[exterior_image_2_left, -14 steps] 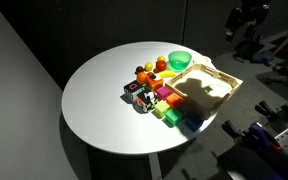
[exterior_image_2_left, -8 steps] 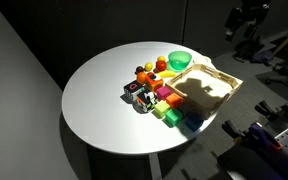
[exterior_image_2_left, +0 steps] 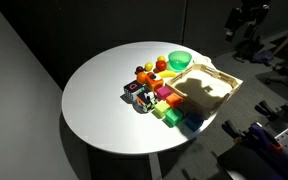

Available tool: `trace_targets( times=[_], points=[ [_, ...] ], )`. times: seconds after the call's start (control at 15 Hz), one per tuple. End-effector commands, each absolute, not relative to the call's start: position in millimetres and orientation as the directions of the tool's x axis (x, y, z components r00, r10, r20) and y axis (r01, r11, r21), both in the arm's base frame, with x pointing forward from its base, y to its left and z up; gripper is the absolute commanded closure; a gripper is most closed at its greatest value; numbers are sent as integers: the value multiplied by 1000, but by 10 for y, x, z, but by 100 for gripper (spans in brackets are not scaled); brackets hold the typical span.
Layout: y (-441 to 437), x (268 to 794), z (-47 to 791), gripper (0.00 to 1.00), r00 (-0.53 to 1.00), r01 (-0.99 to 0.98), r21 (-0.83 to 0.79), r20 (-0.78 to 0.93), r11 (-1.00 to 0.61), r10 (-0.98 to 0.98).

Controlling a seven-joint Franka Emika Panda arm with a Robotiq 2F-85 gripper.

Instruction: Put the seal tape in the box

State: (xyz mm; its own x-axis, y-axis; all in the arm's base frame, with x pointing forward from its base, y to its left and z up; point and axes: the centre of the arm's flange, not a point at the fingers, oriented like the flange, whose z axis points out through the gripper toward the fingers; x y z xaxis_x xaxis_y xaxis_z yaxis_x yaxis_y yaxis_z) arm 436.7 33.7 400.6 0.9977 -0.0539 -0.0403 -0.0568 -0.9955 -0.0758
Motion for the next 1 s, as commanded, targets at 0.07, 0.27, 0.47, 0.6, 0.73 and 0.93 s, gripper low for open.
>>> trace_targets(
  times=[0.07,0.27,0.47,0.6,0.73,0.93],
  points=[
    [349,4490,3968,0,998,-64,-63,-28,-996,-63],
    [341,4617,3937,0,998,-66,-59,-4,-996,-66],
    [317,4763,3906,0,997,-69,-52,26,-996,-70],
    [280,4874,3884,0,996,-73,-38,42,-997,-75],
    [221,5004,3862,0,995,-81,-24,54,-996,-82],
    [123,5204,3821,0,994,-98,8,55,-995,-98]
  ],
)
